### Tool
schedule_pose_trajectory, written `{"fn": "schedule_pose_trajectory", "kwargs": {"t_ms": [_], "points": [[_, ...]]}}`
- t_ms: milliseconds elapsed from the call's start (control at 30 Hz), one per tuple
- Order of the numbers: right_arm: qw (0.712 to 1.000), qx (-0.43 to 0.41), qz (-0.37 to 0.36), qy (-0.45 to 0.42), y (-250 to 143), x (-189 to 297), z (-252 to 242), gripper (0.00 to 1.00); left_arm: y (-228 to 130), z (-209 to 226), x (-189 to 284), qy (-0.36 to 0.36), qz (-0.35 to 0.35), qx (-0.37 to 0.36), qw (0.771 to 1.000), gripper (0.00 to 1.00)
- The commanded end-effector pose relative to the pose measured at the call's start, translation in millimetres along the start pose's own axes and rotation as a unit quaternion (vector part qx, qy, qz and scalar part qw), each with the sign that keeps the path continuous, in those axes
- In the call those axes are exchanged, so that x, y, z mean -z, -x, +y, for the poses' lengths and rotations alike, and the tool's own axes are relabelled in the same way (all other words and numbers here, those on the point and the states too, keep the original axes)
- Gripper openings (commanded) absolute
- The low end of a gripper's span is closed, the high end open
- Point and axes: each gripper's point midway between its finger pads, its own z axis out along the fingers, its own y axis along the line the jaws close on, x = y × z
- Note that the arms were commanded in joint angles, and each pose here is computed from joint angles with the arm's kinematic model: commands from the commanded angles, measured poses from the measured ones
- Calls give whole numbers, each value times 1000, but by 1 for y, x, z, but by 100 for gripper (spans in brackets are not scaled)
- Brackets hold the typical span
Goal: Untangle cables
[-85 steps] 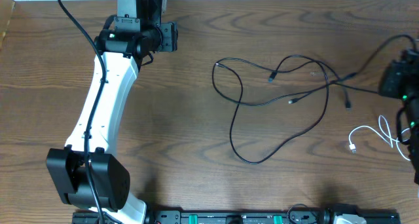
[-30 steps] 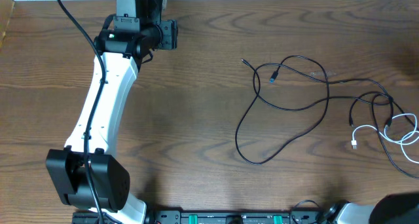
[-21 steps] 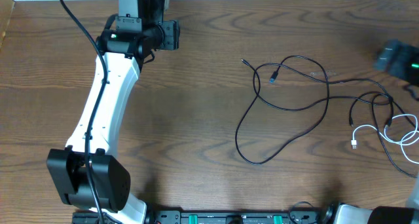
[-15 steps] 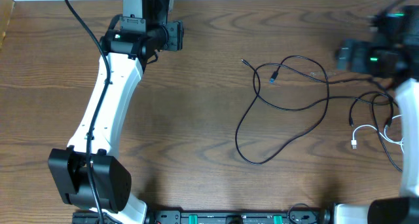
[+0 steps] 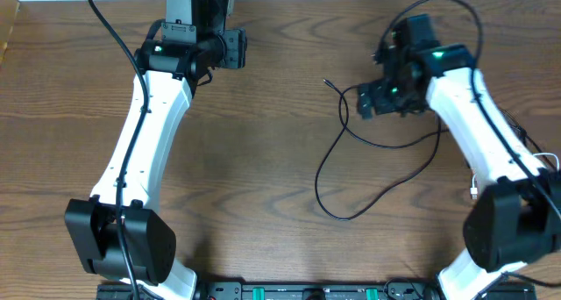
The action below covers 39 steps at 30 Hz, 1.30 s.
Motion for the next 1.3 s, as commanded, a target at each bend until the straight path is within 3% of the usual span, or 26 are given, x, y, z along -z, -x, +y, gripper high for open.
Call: {"fn": "schedule_pose_trajectory", "kwargs": {"t_ms": [0, 633, 1267], "points": [[1000, -10, 24, -7, -5, -16, 9, 96, 14, -5, 15, -4, -23, -11, 1000, 61], [994, -21, 102, -20, -47, -40, 58, 94, 15, -5, 15, -4, -25, -11, 1000, 61], [992, -8, 123, -35, -98, -84, 93, 90, 16, -12, 16, -26, -26, -12, 999, 61]]}}
